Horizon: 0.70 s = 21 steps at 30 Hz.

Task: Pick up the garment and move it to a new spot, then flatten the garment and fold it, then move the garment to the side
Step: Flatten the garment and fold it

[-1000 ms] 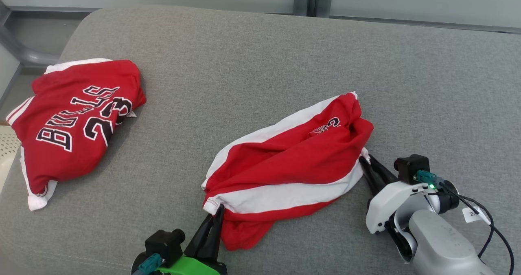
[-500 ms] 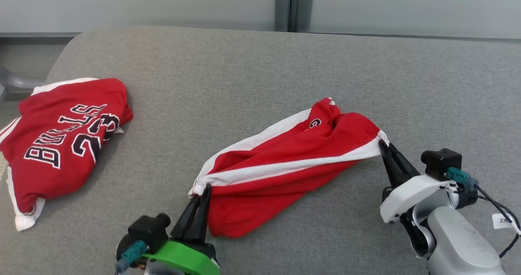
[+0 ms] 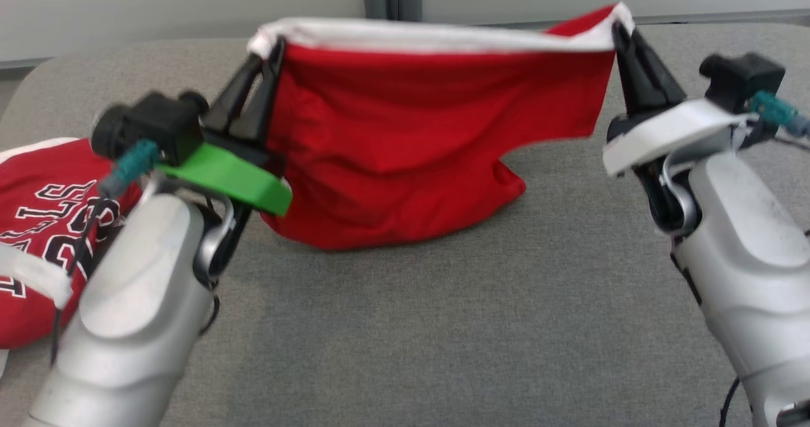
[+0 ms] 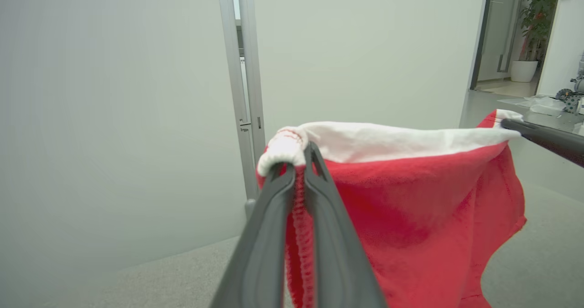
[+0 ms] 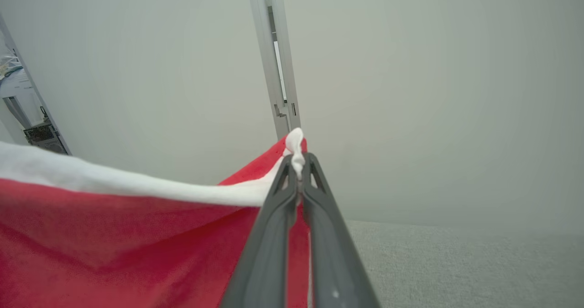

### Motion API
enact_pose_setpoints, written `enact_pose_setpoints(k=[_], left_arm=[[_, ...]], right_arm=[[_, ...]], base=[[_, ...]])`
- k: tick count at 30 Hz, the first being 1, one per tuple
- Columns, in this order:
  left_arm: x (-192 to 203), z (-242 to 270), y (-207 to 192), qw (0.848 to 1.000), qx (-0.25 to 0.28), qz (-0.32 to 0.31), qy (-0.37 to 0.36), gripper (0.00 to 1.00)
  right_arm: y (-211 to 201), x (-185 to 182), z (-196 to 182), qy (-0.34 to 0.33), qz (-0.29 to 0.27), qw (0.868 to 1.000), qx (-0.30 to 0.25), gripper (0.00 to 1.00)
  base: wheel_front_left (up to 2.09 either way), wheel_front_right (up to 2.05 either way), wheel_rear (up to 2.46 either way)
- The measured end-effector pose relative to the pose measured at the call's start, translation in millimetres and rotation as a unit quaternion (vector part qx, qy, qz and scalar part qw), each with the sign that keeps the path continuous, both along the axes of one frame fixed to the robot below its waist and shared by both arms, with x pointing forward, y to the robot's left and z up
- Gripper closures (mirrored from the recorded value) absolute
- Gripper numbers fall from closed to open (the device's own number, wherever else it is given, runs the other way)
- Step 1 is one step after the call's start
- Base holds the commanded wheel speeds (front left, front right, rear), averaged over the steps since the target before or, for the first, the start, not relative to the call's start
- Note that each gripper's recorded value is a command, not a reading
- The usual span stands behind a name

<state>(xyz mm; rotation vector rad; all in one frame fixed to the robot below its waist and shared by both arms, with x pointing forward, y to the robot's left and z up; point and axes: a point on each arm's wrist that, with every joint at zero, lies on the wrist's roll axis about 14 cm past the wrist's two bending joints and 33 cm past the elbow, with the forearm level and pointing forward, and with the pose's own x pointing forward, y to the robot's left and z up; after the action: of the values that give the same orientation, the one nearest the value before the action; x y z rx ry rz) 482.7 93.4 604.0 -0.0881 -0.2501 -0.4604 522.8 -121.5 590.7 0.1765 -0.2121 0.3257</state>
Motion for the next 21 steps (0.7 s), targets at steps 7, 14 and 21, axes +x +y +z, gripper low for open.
enact_pose_setpoints(k=[7,14,21], left_arm=[[70,79,-24,0.997,0.013,-0.033,-0.071,1.0],[125,128,-48,0.993,0.012,-0.055,-0.099,1.0],[164,150,-68,0.991,0.0,-0.066,-0.119,1.0]], right_arm=[[-21,62,71,-0.056,-0.025,0.998,-0.003,1.0],[-55,106,131,-0.096,-0.068,0.993,-0.027,1.0],[-78,130,157,-0.11,-0.099,0.988,-0.038,1.0]], base=[[0.0,0.0,0.0],[0.0,0.0,0.0],[0.0,0.0,0.0]])
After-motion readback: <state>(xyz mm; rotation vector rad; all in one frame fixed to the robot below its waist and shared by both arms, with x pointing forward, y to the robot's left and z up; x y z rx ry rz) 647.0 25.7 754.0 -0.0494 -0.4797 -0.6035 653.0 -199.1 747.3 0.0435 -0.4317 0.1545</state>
